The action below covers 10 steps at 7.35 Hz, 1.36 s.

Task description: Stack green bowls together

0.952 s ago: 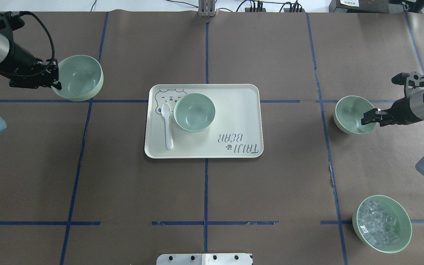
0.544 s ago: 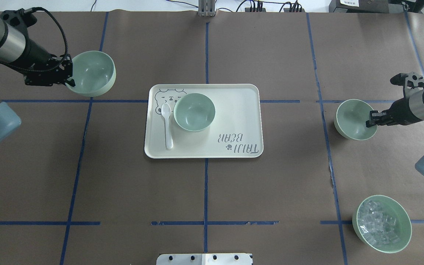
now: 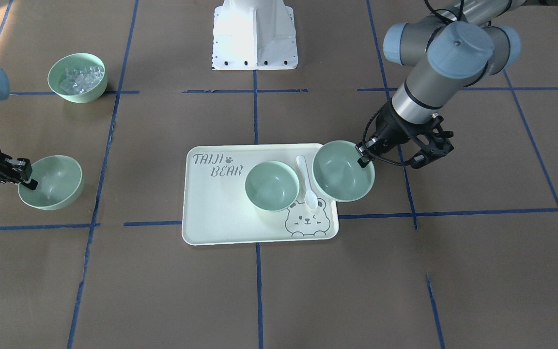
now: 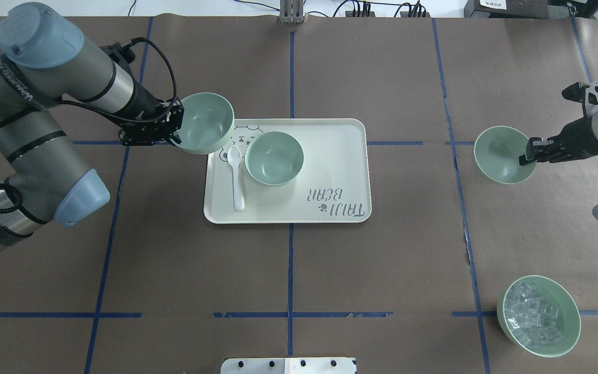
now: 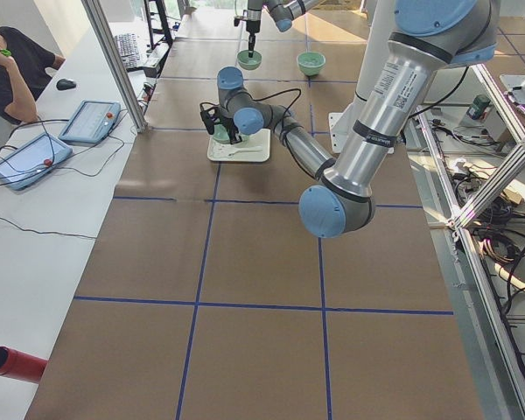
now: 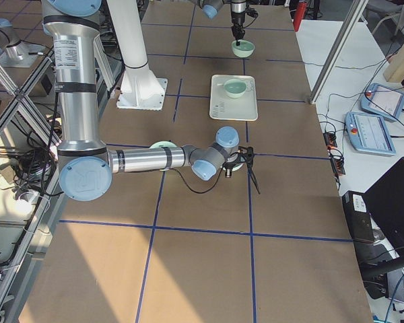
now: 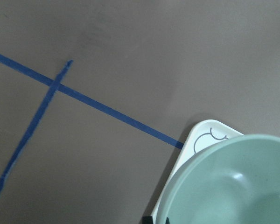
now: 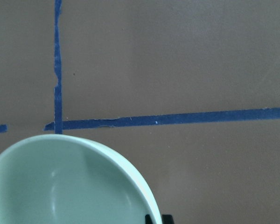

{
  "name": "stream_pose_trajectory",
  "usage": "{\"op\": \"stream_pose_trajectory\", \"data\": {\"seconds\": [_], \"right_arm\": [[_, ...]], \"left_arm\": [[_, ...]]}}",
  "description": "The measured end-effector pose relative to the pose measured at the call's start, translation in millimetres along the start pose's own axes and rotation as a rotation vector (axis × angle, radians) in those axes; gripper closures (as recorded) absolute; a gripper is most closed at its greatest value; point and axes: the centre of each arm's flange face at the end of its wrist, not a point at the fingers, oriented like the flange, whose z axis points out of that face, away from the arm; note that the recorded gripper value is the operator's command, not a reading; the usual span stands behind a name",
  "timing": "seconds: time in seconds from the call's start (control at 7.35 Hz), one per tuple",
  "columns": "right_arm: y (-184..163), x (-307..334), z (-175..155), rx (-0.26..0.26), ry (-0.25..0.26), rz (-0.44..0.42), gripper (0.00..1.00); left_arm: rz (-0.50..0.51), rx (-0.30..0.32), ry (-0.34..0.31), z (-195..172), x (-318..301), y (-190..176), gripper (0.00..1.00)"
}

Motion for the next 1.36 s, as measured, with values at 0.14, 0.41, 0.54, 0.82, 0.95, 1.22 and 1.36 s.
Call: {"op": "stream_pose_trajectory", "data": {"seconds": [0.14, 0.41, 0.54, 0.82, 0.95, 1.22, 1.36], "right_arm": [[-7, -4, -8, 0.0, -0.018, 0.005, 1.0], [-18, -13, -17, -0.001, -0.038, 0.012, 1.0], [-21, -16, -19, 0.001, -0.042, 0.012, 1.0], [-24, -19, -20, 0.002, -0.044, 0.012, 1.0], [-24, -19, -21, 0.002, -0.044, 0.013, 1.0], [-24, -19, -21, 0.003, -0.044, 0.013, 1.0], [-24, -19, -21, 0.003, -0.045, 0.013, 1.0]], "left_arm": [[-0.011, -0.007, -0.001, 14, 20, 16, 1.0], [-0.027, -0.007, -0.003, 44, 62, 50, 1.0], [-0.024, 0.006, 0.002, 51, 76, 63, 1.0], [-0.021, 0.014, -0.006, 62, 82, 70, 1.0], [-0.021, 0.014, -0.015, 68, 82, 71, 1.0], [-0.017, 0.011, -0.022, 75, 85, 75, 1.0], [-0.017, 0.012, -0.023, 77, 87, 75, 1.0]]}}
